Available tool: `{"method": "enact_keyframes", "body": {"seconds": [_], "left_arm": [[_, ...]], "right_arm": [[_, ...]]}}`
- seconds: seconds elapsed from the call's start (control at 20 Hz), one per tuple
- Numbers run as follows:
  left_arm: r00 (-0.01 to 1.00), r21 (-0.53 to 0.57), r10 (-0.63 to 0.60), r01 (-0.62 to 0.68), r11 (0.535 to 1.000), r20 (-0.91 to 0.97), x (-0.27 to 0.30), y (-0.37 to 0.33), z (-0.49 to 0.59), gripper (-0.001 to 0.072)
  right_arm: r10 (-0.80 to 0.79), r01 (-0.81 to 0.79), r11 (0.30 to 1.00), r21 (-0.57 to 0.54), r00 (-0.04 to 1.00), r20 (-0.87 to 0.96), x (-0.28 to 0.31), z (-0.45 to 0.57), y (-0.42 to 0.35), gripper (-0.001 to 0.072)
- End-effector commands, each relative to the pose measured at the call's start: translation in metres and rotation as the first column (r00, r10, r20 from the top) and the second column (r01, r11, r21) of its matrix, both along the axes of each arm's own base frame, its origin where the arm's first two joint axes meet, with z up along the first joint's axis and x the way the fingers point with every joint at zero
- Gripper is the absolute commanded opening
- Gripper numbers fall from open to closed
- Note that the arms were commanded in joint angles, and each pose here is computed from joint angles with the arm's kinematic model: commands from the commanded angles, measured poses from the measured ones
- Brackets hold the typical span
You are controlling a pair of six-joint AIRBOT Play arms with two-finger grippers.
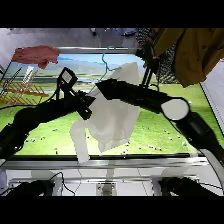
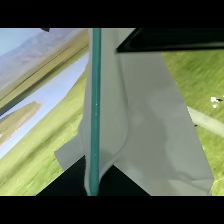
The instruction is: Fold the clothes and pants, and hang the long-sleeved shirts on hangers.
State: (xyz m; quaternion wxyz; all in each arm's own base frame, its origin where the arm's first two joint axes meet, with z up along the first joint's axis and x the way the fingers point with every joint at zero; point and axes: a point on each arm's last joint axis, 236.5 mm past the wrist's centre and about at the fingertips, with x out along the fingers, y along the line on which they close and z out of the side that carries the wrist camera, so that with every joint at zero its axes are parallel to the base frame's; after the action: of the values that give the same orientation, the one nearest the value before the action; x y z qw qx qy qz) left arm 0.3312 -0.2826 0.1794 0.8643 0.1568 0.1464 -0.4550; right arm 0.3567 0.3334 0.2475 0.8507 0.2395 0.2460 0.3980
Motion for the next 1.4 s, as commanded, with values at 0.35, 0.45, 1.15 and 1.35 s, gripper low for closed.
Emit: {"method": "enact_keyframes", "body": {"seconds": [0.35, 0.45, 1.15, 1.35], "left_arm": [[1.0, 0.001, -0.015, 0.015, 1.0, 0.004, -0.004, -0.008, -0.001, 0.0027], [1.0, 0.001, -0.011, 0.011, 1.0, 0.006, -0.002, -0.008, -0.001, 0.0039], [0.974, -0.062, 0.022, -0.008, 0.998, 0.227, -0.037, 0.026, 0.085, 0.0626], [0.975, -0.06, 0.026, -0.013, 0.998, 0.223, -0.036, 0.028, 0.084, 0.0626]], "right_arm": [[-0.042, 0.041, 0.993, 0.111, 0.999, 0.012, 0.014, 0.012, 0.008, 0.0033], [-0.033, 0.026, 0.993, 0.117, 0.997, 0.065, 0.007, 0.035, 0.005, 0.003], [-0.192, 0.183, 0.981, 0.062, 0.95, 0.245, 0.029, 0.181, -0.178, 0.0029], [-0.435, 0.435, 0.897, 0.079, 0.839, 0.327, 0.01, 0.246, -0.287, 0.0029]]}}
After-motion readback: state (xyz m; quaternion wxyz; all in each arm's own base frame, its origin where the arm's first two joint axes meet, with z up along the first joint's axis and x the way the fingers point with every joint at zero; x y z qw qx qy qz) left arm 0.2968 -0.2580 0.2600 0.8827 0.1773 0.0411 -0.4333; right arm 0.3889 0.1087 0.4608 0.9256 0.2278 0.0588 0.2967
